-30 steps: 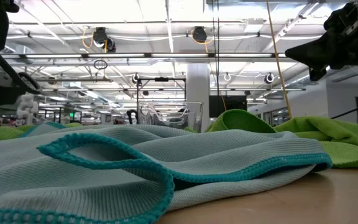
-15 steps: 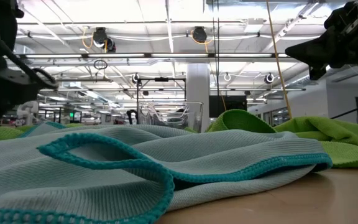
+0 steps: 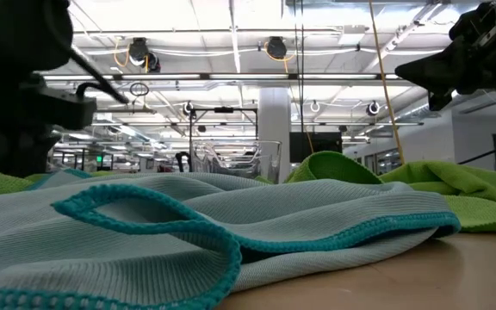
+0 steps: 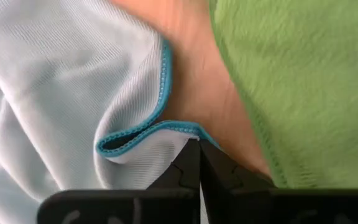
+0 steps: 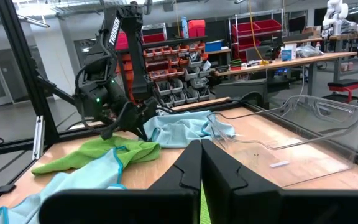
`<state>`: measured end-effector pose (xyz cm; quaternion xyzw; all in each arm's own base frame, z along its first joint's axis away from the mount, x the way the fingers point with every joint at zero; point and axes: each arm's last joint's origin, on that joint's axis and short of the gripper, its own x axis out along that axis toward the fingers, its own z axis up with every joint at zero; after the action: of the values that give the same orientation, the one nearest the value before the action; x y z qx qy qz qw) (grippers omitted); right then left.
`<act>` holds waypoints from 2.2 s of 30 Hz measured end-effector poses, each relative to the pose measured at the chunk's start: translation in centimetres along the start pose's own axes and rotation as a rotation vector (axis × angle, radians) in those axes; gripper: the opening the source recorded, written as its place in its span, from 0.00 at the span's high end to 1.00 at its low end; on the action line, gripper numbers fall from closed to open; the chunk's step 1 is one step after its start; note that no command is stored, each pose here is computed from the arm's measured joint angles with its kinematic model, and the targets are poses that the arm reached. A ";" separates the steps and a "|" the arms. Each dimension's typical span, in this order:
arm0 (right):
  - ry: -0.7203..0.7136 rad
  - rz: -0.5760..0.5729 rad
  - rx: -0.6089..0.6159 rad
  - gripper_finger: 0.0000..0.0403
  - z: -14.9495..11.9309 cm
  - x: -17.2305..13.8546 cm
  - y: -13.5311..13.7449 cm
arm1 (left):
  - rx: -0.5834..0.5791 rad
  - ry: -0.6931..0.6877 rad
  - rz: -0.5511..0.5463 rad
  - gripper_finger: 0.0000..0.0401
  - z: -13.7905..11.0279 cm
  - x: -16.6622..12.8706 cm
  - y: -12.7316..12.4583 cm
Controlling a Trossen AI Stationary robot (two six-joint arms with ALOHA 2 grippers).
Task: Fold microfiber towels
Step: Fold the top left blue towel
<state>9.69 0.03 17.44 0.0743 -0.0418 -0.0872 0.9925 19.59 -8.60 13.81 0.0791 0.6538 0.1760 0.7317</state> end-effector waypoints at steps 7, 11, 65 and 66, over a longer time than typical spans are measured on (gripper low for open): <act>0.000 0.000 0.000 1.00 0.0 0.0 0.0 | -0.003 -0.120 0.081 1.00 1.9 -1.5 0.3; 0.000 0.000 0.000 1.00 0.0 0.0 0.0 | -0.022 -0.163 0.097 1.00 3.2 -2.4 0.7; -0.001 0.000 0.001 1.00 0.0 0.0 0.0 | -0.029 -0.566 0.136 1.00 8.5 -13.0 1.9; -0.001 0.000 0.001 1.00 0.0 0.0 0.0 | -0.028 -0.566 0.136 1.00 8.5 -13.2 1.9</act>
<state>9.69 0.03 17.45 0.0746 -0.0424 -0.0871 0.9925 26.56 -10.63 27.89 0.1584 0.4143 0.2047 0.8725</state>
